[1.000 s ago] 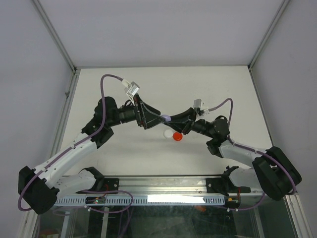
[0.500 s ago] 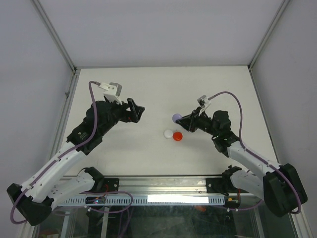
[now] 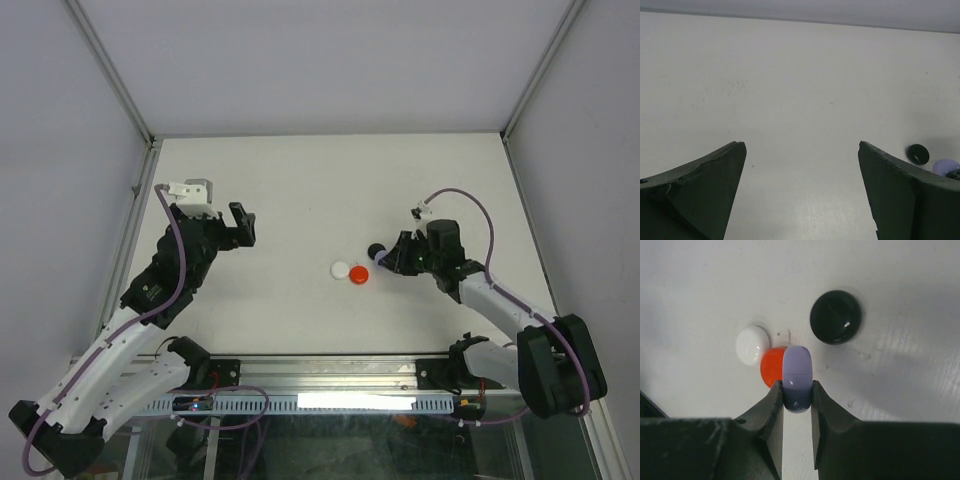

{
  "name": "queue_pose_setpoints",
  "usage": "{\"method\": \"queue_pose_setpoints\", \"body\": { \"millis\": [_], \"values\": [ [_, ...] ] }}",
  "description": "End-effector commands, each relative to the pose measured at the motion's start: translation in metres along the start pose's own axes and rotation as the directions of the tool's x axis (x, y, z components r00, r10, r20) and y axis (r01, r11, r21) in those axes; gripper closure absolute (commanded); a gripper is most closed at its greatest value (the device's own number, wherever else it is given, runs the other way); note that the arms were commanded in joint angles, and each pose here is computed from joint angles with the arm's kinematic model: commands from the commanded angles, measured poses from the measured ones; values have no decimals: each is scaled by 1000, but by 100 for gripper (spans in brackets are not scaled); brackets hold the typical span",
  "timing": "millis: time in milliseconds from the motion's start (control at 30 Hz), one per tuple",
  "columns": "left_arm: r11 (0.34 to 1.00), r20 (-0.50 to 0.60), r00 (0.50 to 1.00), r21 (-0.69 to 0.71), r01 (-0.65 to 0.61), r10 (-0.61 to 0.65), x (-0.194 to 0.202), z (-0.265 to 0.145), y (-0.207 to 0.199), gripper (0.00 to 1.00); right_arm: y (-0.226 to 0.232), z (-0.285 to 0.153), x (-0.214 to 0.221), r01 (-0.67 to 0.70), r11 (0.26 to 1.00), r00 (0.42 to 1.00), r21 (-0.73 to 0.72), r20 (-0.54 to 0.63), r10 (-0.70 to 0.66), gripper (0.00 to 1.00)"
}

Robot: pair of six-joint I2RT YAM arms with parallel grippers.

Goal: Insert the wireless bluetooth earbuds into the charging case
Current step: Place the charging case at the center of the board.

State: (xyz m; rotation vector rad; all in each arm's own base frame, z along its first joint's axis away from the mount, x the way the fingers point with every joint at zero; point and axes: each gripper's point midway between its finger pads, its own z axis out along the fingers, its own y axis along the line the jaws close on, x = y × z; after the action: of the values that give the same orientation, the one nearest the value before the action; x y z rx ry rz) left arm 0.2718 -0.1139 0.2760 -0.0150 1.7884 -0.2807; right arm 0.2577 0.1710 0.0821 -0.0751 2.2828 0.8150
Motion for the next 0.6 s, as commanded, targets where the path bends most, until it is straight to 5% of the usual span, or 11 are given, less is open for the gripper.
{"method": "queue_pose_setpoints", "body": {
  "millis": [0,333,567],
  "values": [
    [997,78,997,-69,28,-23,-15,-5,21,1,-10,6,-3,-68,995,996,77,-44,72,97],
    [987,120,985,-86,138,-127,-25,-9,44,1,-10,34,8,-164,986,981,37,-100,167,87],
    [989,108,984,-9,147,-145,-27,-10,36,1,-18,35,16,-185,980,975,70,-111,192,59]
  ]
}}
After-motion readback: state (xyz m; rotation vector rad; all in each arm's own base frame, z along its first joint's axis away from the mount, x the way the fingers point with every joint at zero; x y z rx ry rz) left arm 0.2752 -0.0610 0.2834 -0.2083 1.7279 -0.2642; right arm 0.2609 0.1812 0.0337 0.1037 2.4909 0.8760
